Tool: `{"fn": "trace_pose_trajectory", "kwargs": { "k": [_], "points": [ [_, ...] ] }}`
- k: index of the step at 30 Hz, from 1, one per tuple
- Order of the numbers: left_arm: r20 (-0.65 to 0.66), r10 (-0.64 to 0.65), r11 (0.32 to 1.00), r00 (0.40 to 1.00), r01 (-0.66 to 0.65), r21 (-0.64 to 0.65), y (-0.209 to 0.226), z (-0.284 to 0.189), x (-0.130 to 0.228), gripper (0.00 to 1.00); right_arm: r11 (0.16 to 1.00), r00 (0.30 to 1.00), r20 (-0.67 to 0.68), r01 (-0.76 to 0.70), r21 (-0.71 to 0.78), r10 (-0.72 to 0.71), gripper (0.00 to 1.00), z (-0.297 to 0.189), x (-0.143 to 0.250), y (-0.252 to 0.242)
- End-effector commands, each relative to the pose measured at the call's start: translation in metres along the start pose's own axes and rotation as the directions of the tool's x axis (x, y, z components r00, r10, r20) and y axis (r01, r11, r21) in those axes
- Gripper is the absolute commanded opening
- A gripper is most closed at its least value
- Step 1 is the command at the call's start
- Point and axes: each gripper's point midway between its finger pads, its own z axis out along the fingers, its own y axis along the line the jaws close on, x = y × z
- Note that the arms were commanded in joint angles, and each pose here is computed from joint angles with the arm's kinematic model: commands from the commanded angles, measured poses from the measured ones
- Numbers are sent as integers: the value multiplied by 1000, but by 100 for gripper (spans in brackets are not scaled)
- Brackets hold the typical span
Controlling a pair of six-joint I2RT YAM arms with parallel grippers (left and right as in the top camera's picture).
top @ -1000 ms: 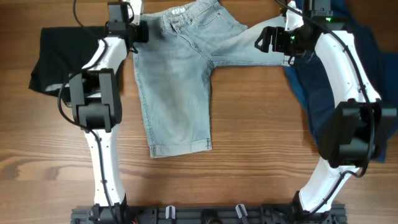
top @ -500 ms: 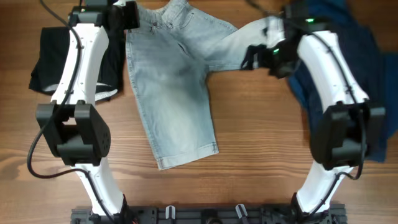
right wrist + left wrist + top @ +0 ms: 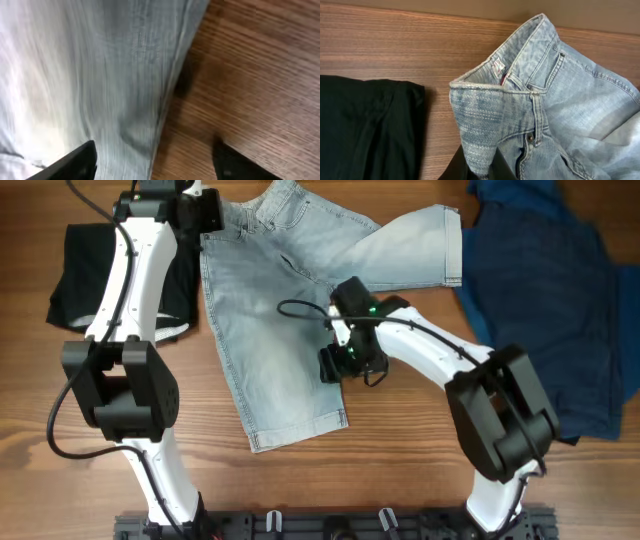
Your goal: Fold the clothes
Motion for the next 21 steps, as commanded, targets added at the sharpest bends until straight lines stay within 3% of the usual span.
{"fn": "trace_pose_trajectory", "kwargs": {
  "k": [1, 3, 4, 5, 6, 10, 15, 18, 21],
  "points": [
    [17, -18, 1000, 1000, 19, -21, 7, -2, -5, 4, 994, 999, -43, -15, 112, 19, 72, 24, 27, -4],
    [13, -20, 1000, 1000, 20, -22, 8, -3, -4, 4, 990, 999, -43, -15, 142, 21, 57, 27, 32, -2],
    [12, -20, 1000, 1000, 20, -22, 8, -2, -4, 4, 987, 999, -38, -31, 157, 38, 31, 28, 33, -2],
    [8, -20, 1000, 1000, 21, -23, 8, -2, -3, 4, 985, 998, -31, -53, 167, 59, 11, 28, 32, -3],
    [-5, -22, 999, 1000, 22, -25, 9, -3, 0, 4, 979, 996, -22, -83, 184, 88, 4, 27, 32, -7],
    [-50, -53, 995, 997, 49, -83, 27, -9, 12, 4, 948, 981, -6, -184, 260, 192, 4, 19, 33, -36],
    [-159, -140, 983, 977, 119, -139, 60, -16, 40, 4, 939, 957, 38, -289, 188, 287, 4, 3, 11, -80],
    [-272, -264, 956, 925, 214, -201, 76, -28, 73, 4, 949, 947, 128, -305, 74, 295, 4, -21, -24, -116],
    [-405, -305, 945, 862, 220, -242, 77, -43, 109, 4, 951, 922, 254, -308, 28, 291, 4, -49, -56, -154]
  ]
}}
